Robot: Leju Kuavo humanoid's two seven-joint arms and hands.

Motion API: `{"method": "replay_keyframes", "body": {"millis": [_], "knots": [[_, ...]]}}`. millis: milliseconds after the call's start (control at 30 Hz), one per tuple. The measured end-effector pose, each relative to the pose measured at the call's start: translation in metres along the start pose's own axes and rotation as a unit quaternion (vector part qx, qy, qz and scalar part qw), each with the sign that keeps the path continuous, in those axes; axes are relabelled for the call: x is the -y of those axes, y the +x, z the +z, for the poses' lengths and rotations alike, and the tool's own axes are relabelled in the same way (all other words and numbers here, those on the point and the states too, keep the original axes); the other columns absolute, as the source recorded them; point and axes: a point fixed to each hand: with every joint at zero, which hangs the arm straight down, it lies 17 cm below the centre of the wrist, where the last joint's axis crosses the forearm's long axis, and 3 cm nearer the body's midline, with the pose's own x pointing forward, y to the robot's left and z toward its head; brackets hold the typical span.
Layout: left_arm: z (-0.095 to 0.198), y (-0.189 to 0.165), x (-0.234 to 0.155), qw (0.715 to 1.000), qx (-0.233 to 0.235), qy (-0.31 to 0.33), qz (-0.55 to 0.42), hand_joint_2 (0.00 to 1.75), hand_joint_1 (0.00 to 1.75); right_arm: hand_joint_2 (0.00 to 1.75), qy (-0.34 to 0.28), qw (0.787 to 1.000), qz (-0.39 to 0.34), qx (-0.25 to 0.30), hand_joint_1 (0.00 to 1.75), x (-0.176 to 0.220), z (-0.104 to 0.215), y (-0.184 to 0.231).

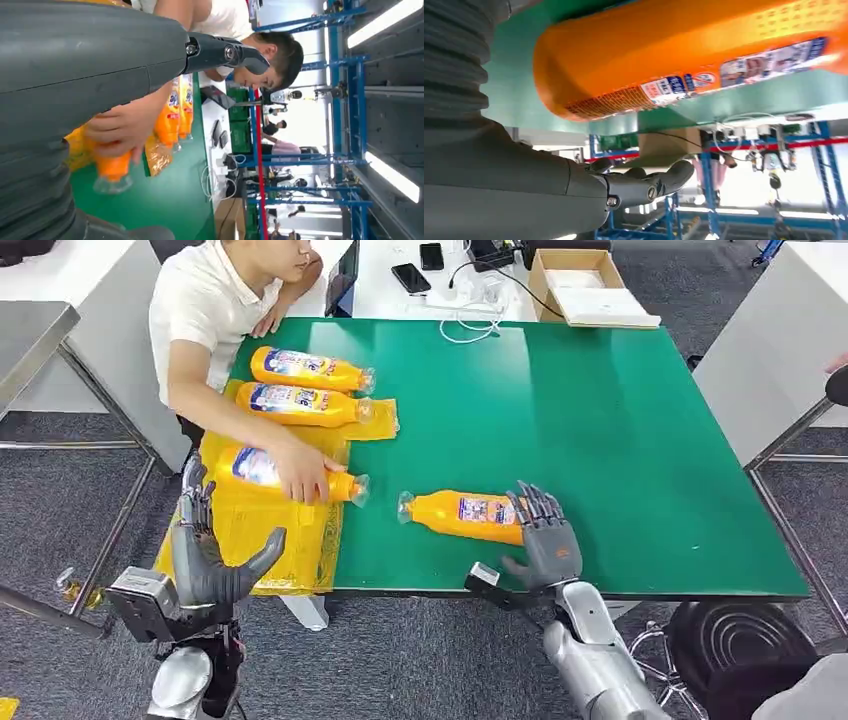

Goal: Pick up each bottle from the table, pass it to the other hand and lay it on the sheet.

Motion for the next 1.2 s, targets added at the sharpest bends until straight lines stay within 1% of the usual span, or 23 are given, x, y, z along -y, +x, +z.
{"method": "replay_keyframes", "body": {"millis": [133,400,700,933,967,1067,1200], "knots": [[0.000,-0.005,0.003,1.000,-0.010,-0.006,-0.002,1.75,0.00,1.75,0.023,0.999,0.022,-0.026,0.00,-0.006,-0.004,-0.014],[0.004,-0.019,0.010,0.999,-0.039,-0.025,-0.007,1.75,0.00,1.75,0.068,0.995,0.036,-0.066,0.00,-0.020,-0.006,-0.032],[0.008,-0.030,0.015,0.997,-0.056,-0.041,-0.033,1.75,0.00,1.75,0.077,0.985,0.058,-0.141,0.00,-0.017,-0.007,-0.055],[0.009,-0.033,0.016,0.996,-0.062,-0.044,-0.037,1.75,0.00,1.75,0.094,0.983,0.051,-0.149,0.00,-0.022,-0.007,-0.056],[0.009,-0.035,0.017,0.996,-0.065,-0.047,-0.036,1.75,0.00,1.75,0.099,0.984,0.046,-0.143,0.00,-0.024,-0.008,-0.054],[0.008,-0.039,0.024,0.995,-0.083,-0.059,0.008,1.75,0.00,1.75,0.127,0.988,0.020,-0.090,0.00,-0.033,-0.011,-0.035],[0.003,-0.040,0.030,0.994,-0.086,-0.065,0.032,1.75,0.00,1.75,0.148,0.986,-0.004,-0.081,0.00,-0.039,-0.015,-0.025]]}}
